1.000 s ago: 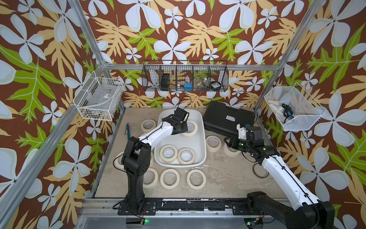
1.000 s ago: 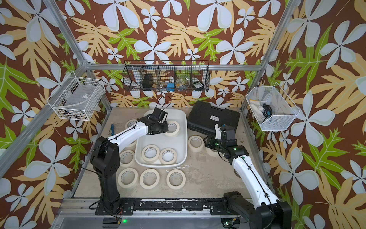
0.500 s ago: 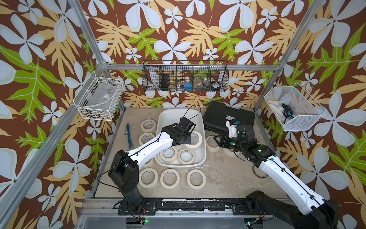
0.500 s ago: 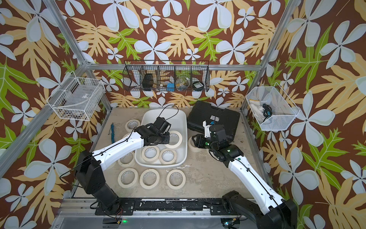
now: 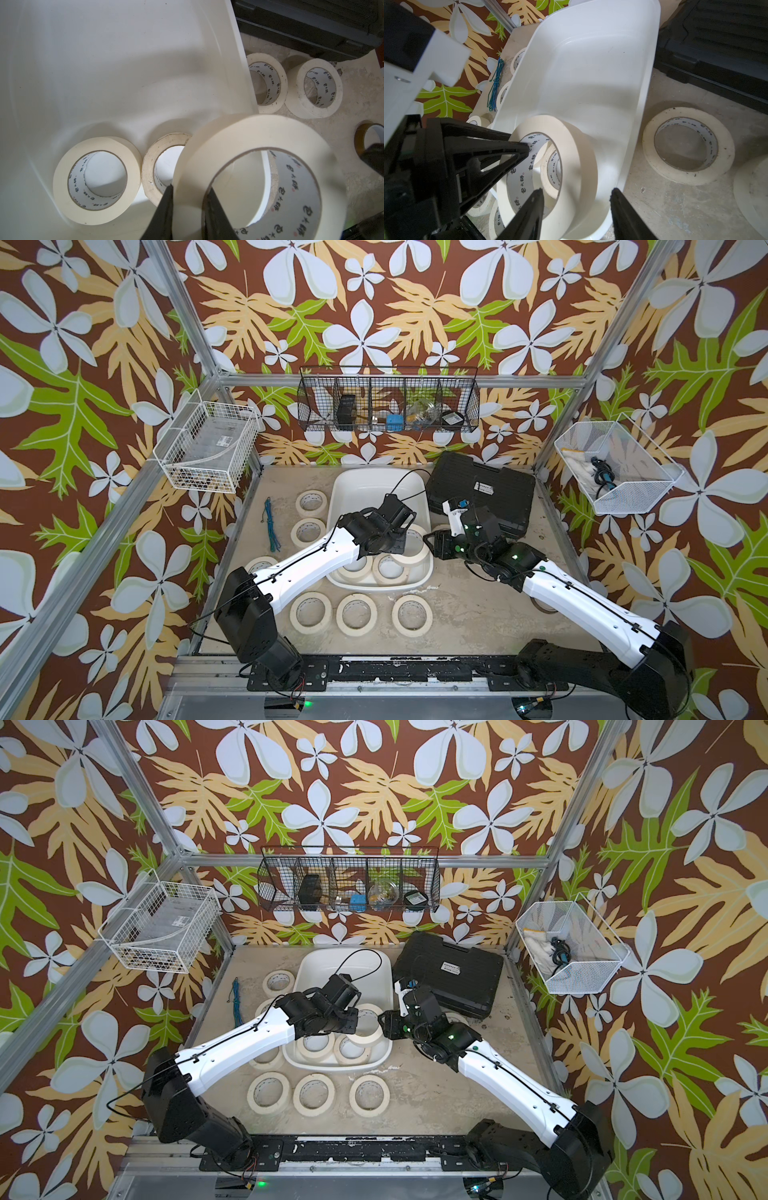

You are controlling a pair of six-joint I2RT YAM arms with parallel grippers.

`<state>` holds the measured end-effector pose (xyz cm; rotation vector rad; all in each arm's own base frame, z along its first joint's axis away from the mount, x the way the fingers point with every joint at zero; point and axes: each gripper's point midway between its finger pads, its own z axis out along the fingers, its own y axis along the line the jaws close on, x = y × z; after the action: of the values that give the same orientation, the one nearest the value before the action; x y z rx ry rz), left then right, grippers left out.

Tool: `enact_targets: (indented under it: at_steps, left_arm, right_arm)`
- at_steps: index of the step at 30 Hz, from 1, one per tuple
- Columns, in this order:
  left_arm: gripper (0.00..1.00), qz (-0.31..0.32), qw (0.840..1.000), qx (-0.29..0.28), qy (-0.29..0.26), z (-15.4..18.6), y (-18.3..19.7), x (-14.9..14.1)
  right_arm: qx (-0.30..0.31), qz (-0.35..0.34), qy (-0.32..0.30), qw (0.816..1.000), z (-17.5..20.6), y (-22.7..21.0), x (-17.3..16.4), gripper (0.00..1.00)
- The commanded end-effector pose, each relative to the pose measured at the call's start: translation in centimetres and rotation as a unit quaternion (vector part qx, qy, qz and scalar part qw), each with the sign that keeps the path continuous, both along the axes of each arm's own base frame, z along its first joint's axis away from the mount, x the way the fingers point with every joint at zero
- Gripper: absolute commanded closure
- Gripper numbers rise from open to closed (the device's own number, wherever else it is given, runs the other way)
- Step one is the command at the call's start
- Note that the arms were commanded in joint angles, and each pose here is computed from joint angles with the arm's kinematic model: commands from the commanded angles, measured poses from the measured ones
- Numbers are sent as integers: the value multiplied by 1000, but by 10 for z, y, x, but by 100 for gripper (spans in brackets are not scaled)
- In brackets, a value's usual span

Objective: Take out the art tape in the storage box
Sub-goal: Pick up the art tape from the storage box.

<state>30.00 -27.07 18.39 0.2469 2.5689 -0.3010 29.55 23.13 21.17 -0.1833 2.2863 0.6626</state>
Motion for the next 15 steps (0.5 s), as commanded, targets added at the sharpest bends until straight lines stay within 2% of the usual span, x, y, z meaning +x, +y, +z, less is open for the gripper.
enact_targets:
  at_steps: [1,11,15]
  left_arm:
    - [86,-10,1000,-4,-6,6,-5,-2]
    - [86,-23,1000,-1,-2,5,-12,-6]
    - [86,-27,1000,-4,1,4,-15,-6]
  right_arm:
    - [0,5,-19,1000,7,7,5,44]
    - [-27,19,-2,999,-12,21,8,45]
    - [-39,15,3,999,-19,20,11,54]
